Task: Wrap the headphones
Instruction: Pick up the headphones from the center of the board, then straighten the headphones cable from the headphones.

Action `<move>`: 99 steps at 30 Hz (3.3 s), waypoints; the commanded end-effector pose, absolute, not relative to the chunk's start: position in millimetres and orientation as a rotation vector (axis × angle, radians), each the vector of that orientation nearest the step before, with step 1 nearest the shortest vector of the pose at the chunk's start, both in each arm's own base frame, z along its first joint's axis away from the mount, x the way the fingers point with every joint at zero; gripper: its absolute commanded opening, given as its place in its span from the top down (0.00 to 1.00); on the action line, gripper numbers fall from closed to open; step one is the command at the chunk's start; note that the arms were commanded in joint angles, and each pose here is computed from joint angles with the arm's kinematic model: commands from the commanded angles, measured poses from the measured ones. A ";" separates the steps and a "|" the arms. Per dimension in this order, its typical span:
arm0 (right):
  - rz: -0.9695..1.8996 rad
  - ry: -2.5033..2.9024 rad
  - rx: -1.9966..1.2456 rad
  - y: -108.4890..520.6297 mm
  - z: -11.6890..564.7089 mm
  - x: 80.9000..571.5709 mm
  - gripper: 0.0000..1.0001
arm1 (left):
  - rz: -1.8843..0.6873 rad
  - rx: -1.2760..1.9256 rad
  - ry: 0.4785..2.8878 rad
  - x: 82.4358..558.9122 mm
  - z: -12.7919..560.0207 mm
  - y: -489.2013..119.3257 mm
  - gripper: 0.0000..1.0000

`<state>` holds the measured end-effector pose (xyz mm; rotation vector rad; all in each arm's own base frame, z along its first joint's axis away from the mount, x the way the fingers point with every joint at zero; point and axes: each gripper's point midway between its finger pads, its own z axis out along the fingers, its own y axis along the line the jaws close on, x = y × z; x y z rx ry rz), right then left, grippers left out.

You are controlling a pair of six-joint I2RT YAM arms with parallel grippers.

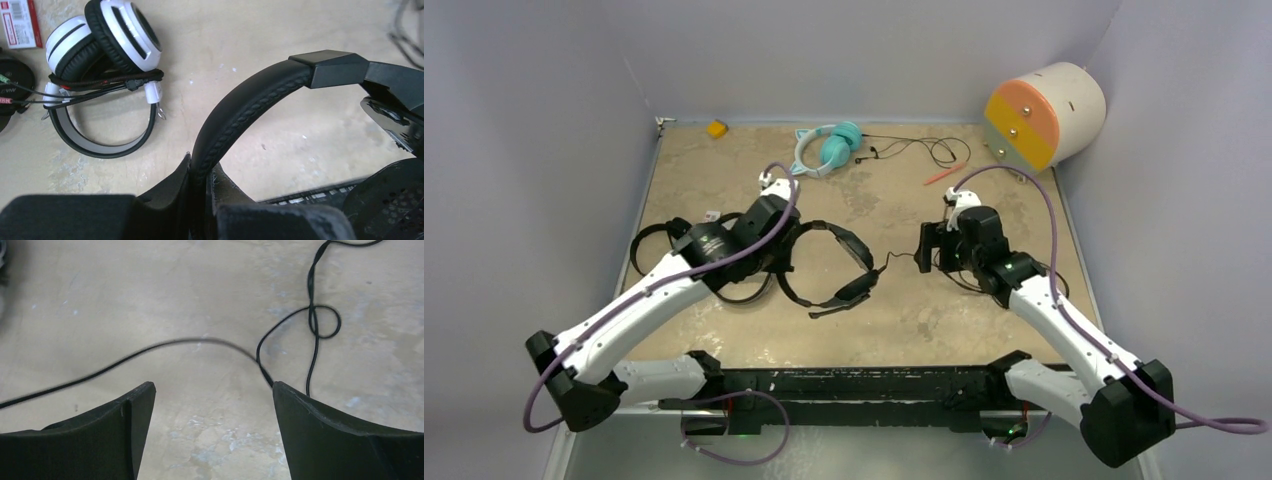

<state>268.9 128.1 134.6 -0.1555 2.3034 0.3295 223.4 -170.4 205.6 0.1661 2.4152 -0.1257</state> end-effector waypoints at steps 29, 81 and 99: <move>0.999 1.550 -0.718 212.9 205.7 193.4 0.19 | -0.516 0.246 2.167 207.7 379.3 -191.3 1.00; 1.208 1.799 -0.537 253.9 193.8 256.1 0.67 | -0.730 -0.061 1.933 321.0 483.4 -142.8 1.00; 0.509 2.189 0.006 139.7 99.2 271.7 0.64 | -0.172 -0.701 1.186 252.6 622.8 49.3 1.00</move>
